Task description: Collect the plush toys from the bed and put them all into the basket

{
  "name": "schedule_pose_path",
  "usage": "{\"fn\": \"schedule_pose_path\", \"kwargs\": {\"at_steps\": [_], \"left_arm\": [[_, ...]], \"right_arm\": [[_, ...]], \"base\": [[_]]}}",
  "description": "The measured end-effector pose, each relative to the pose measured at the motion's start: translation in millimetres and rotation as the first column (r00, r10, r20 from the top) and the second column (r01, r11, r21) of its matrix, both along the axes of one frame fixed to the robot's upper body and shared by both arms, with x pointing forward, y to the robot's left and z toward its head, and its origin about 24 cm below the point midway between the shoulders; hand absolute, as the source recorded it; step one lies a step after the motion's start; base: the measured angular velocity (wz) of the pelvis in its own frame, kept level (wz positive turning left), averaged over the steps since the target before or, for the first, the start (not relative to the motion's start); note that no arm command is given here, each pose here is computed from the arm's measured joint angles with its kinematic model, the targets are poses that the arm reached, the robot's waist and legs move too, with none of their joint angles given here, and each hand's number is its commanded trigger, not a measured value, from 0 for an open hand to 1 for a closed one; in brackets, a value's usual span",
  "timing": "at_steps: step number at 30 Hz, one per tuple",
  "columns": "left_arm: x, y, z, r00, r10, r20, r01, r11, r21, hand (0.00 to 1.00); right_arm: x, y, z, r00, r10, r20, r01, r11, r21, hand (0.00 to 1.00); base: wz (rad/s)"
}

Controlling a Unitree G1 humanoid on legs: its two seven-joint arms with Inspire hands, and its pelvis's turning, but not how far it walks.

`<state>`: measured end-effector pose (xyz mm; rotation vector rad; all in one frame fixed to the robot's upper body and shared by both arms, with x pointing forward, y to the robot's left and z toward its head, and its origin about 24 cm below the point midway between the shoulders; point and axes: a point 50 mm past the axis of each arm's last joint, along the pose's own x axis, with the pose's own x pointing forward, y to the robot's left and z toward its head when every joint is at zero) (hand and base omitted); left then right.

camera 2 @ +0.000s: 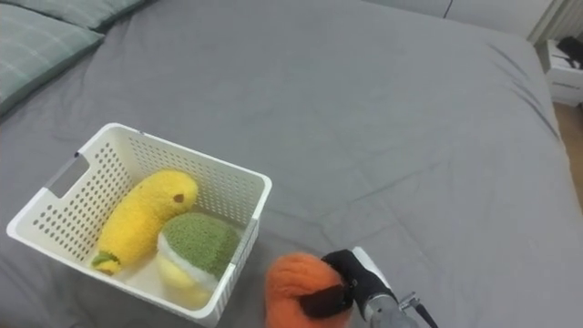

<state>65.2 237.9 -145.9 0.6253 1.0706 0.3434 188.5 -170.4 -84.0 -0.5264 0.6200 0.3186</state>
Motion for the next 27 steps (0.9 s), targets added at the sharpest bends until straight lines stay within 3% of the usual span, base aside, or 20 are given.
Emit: {"fn": "schedule_pose_path", "kwargs": {"at_steps": [9, 19, 27], "left_arm": [[-5, 7.1, 1, 0.999, 0.041, 0.002, -0.041, 0.999, 0.013, 0.00], [0, 5.7, 1, 0.999, 0.034, 0.013, -0.034, 0.999, 0.016, 0.00], [0, 6.4, 1, 0.999, 0.038, 0.008, -0.038, 0.999, 0.018, 0.00]], "right_arm": [[24, -14, 36, 0.981, -0.074, 0.180, 0.073, 0.997, 0.017, 1.00], [46, -11, 77, 0.926, -0.066, 0.372, 0.063, 0.998, 0.021, 1.00], [59, -9, 97, 0.892, -0.049, 0.450, 0.046, 0.999, 0.016, 1.00]], "base": [[-0.01], [0.00], [-0.04]]}}
